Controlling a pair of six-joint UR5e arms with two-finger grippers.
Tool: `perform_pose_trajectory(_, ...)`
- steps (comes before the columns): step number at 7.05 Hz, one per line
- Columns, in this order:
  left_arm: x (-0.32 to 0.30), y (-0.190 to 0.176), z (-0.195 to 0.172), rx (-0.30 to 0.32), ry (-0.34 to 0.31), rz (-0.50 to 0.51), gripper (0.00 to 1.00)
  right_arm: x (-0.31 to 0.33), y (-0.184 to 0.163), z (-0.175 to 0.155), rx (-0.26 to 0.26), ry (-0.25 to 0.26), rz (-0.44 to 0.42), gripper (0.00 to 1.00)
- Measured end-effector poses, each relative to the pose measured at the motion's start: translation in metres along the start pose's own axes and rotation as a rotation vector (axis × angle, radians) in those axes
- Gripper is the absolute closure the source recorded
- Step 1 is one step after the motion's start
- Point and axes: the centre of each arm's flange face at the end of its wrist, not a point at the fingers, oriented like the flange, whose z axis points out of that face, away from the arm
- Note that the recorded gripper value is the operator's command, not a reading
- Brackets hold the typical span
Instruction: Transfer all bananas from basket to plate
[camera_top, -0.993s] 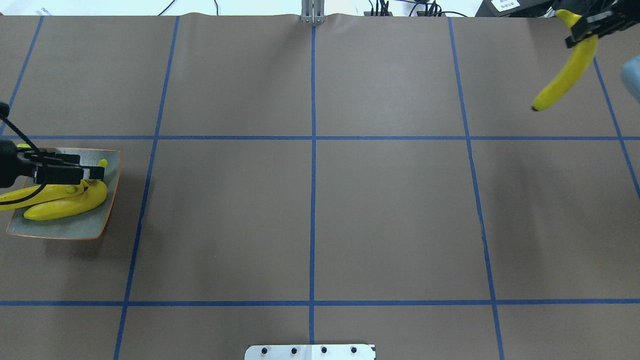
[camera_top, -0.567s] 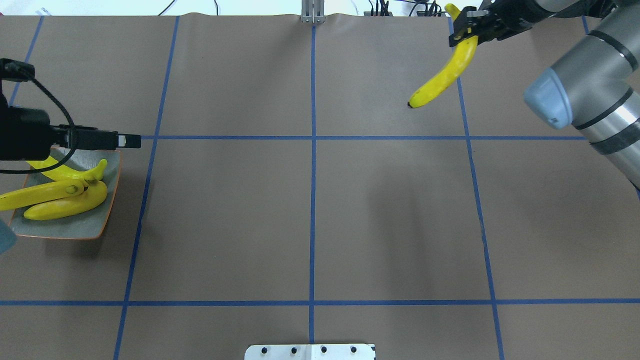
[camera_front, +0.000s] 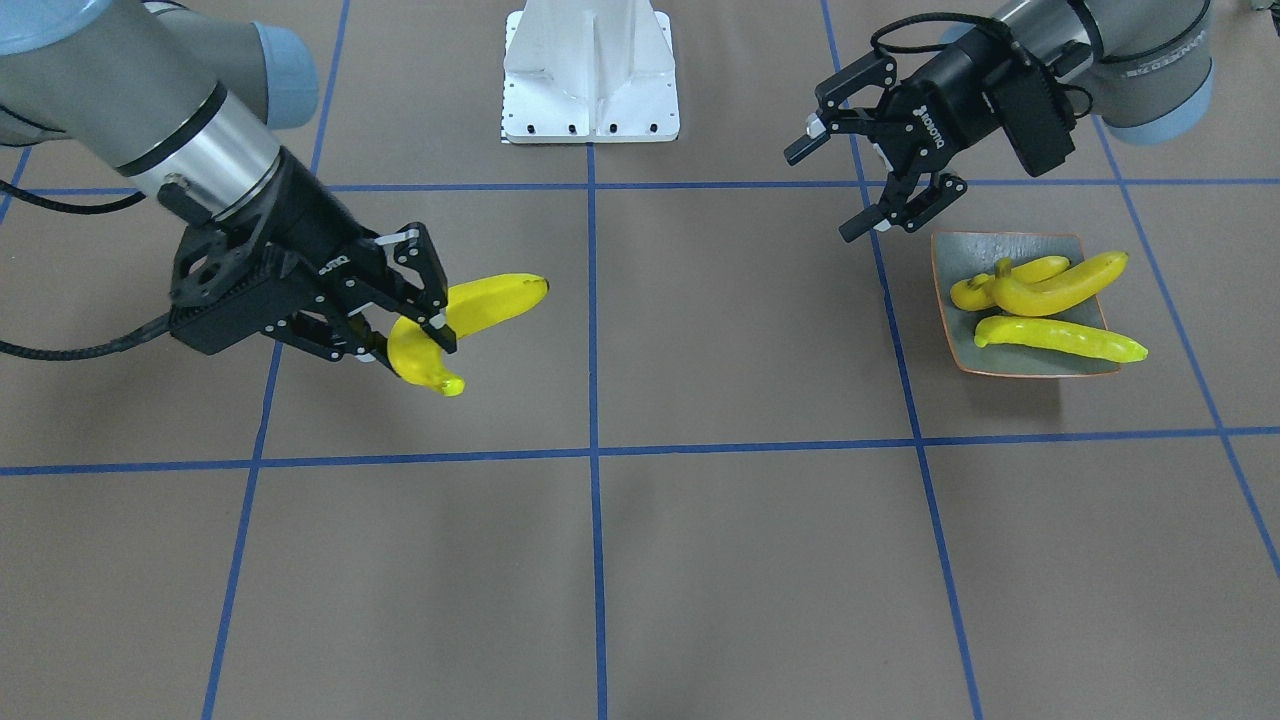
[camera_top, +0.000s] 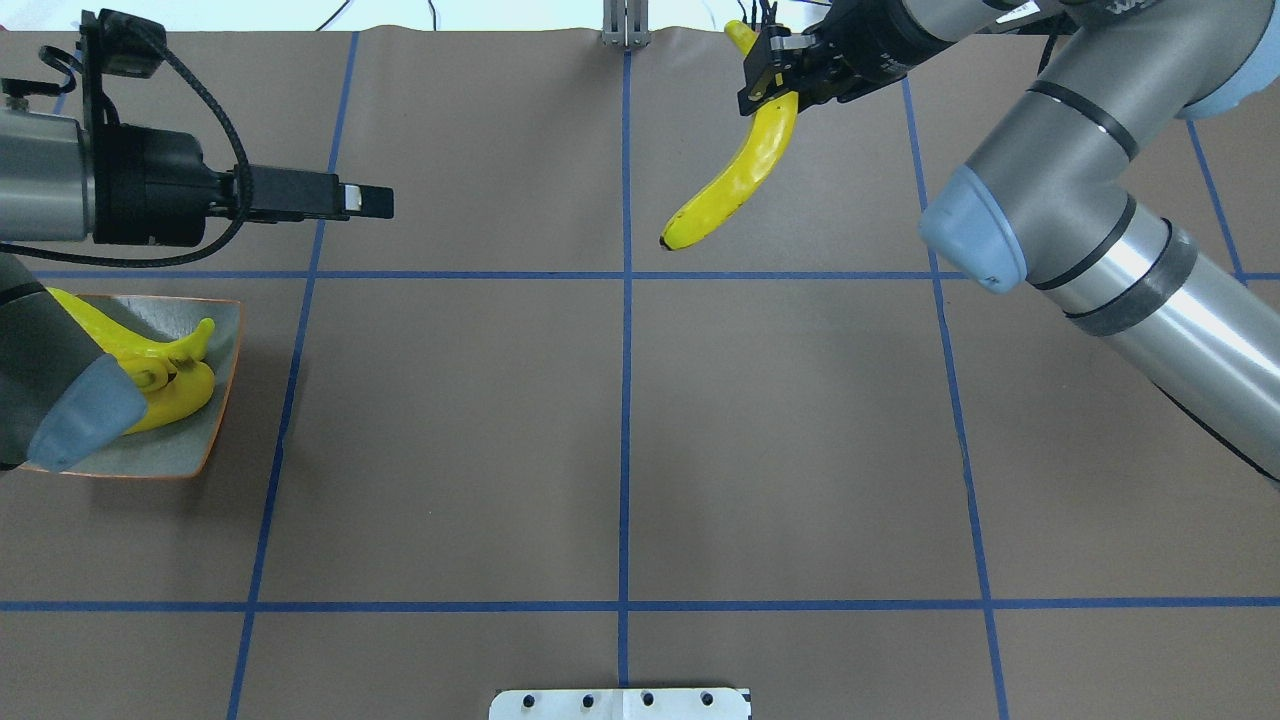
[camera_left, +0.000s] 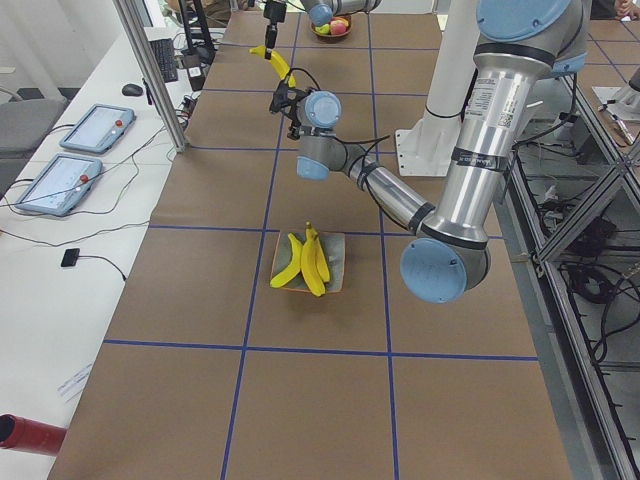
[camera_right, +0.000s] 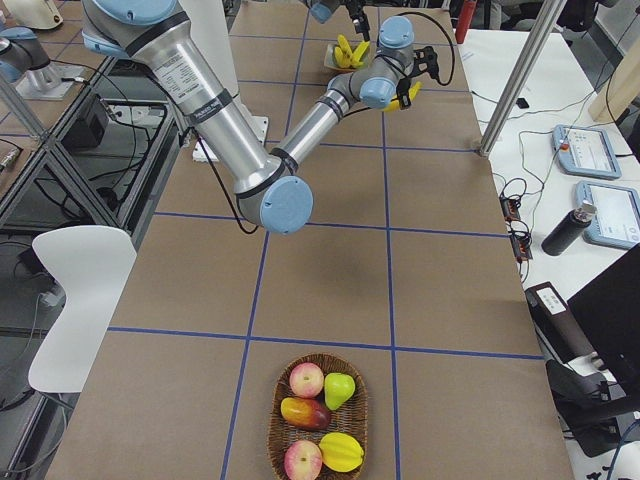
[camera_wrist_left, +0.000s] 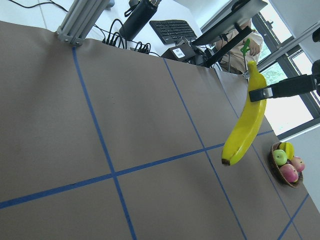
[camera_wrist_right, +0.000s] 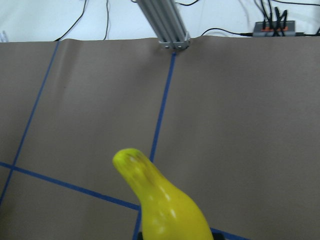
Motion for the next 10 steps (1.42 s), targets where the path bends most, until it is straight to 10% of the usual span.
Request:
perform_pose_trajectory(4,0.036,0.002,0.035,-0.033,0.073,0.021,0.0,-0.079,0.047,0.014,-0.004,-0.193,-0.105,1.0)
perform_pose_trajectory(8,0.057,0.03,0.064,-0.099,0.126,0.022,0.04,-0.12,0.048,0.006,0.003,-0.258,-0.108,1.0)
perform_pose_trajectory(10,0.065,0.039,0.072,-0.118,0.146,0.022,0.66,-0.125,0.049,0.005,0.004,-0.265,-0.111,1.0)
